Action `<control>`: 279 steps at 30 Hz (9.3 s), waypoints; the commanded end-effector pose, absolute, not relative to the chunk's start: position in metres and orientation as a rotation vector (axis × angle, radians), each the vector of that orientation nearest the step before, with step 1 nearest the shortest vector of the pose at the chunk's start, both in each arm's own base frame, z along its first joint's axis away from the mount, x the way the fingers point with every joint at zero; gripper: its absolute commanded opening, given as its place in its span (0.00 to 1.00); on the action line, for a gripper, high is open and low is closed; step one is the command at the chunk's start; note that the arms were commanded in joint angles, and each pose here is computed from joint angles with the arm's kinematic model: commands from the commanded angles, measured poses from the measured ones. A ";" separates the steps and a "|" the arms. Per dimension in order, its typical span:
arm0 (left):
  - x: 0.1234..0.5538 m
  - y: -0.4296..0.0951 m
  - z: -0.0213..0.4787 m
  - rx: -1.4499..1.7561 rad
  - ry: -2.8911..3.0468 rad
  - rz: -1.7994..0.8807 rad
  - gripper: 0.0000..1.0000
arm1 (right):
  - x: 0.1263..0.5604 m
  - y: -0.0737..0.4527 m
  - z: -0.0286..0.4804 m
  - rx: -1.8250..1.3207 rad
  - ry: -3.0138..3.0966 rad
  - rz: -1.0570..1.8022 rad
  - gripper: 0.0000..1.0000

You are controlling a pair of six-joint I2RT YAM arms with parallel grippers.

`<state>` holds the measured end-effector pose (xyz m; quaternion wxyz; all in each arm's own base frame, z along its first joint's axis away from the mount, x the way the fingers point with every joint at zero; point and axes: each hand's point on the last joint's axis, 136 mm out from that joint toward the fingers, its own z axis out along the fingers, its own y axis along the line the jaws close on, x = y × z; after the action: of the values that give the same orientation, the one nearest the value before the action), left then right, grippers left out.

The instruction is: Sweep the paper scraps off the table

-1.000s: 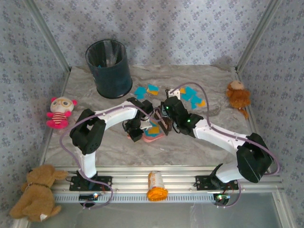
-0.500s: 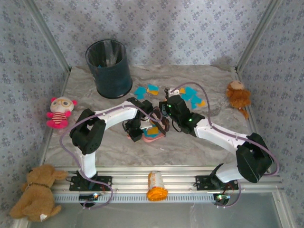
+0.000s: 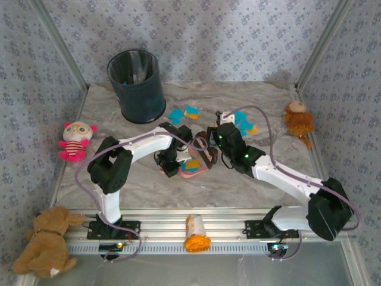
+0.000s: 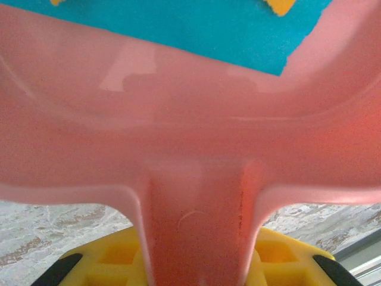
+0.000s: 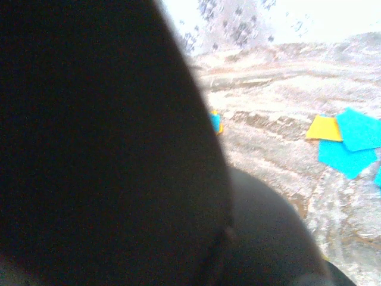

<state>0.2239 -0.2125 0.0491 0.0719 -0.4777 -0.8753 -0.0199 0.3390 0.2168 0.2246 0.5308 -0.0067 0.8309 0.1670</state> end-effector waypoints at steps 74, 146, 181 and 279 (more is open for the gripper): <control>0.444 -0.198 0.333 -0.323 -3.482 1.262 0.00 | 0.325 0.107 0.230 0.178 1.986 0.236 0.00; 0.543 -0.174 0.381 0.743 -2.464 2.392 0.00 | 0.328 0.108 0.227 0.177 1.996 0.236 0.00; 0.516 -0.163 0.430 0.737 -2.080 2.757 0.00 | 0.327 0.110 0.224 0.173 2.004 0.244 0.00; 0.234 -0.229 0.082 -1.568 -2.926 0.176 0.00 | 0.461 0.048 0.195 0.743 1.964 0.301 0.00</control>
<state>0.2363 -0.2312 0.0843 -0.1049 -0.4598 -0.8797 0.0605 0.4583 0.0345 0.1756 0.4678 0.3612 0.8017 0.0897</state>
